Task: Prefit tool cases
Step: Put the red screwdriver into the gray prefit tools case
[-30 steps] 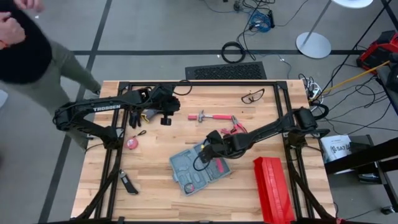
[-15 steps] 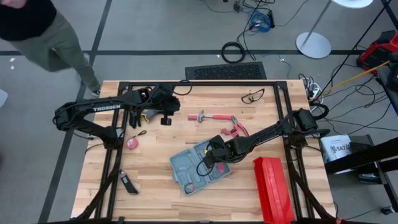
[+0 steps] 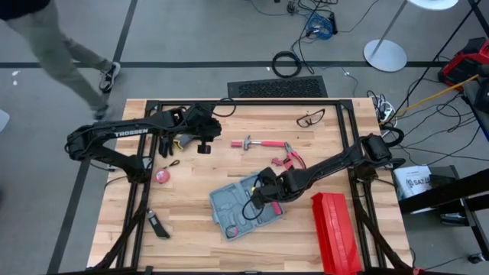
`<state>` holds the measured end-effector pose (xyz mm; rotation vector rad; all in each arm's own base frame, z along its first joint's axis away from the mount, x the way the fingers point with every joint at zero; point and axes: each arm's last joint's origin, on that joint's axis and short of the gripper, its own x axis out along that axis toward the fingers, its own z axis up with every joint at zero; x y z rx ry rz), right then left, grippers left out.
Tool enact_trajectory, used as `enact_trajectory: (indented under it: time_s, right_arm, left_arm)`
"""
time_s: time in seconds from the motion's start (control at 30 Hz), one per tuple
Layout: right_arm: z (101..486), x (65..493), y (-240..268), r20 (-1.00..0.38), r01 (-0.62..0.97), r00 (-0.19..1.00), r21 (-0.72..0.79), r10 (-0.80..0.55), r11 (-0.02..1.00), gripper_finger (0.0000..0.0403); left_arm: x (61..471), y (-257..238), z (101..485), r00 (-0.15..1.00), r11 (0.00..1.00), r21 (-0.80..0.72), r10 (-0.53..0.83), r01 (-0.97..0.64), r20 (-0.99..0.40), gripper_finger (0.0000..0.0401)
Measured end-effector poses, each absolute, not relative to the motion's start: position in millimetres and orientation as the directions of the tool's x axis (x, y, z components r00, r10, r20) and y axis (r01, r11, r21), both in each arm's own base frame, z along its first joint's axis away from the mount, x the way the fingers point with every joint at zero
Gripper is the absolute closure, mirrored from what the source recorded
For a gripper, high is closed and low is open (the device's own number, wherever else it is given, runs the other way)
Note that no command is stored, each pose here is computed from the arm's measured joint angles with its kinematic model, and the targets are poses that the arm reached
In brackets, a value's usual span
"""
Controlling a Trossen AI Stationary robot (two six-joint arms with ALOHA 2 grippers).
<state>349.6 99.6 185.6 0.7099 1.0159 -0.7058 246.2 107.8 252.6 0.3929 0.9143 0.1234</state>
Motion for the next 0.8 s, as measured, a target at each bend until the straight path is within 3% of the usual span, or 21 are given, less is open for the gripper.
enact_trajectory:
  time_s: [0.2,0.57,0.8]
  right_arm:
    - [190,350,100,-0.915,0.795,0.337,0.151,-0.221,0.587,0.0403]
    - [154,362,93,-0.948,0.816,0.244,0.086,-0.206,0.572,0.0403]
    - [185,358,92,-0.913,0.807,0.321,0.124,-0.251,0.578,0.0403]
  left_arm:
    - [246,108,253,0.609,0.922,0.382,0.269,0.06,-0.746,0.0292]
    - [246,108,253,0.609,0.922,0.381,0.269,0.06,-0.746,0.0292]
    - [246,108,253,0.609,0.922,0.381,0.269,0.06,-0.746,0.0292]
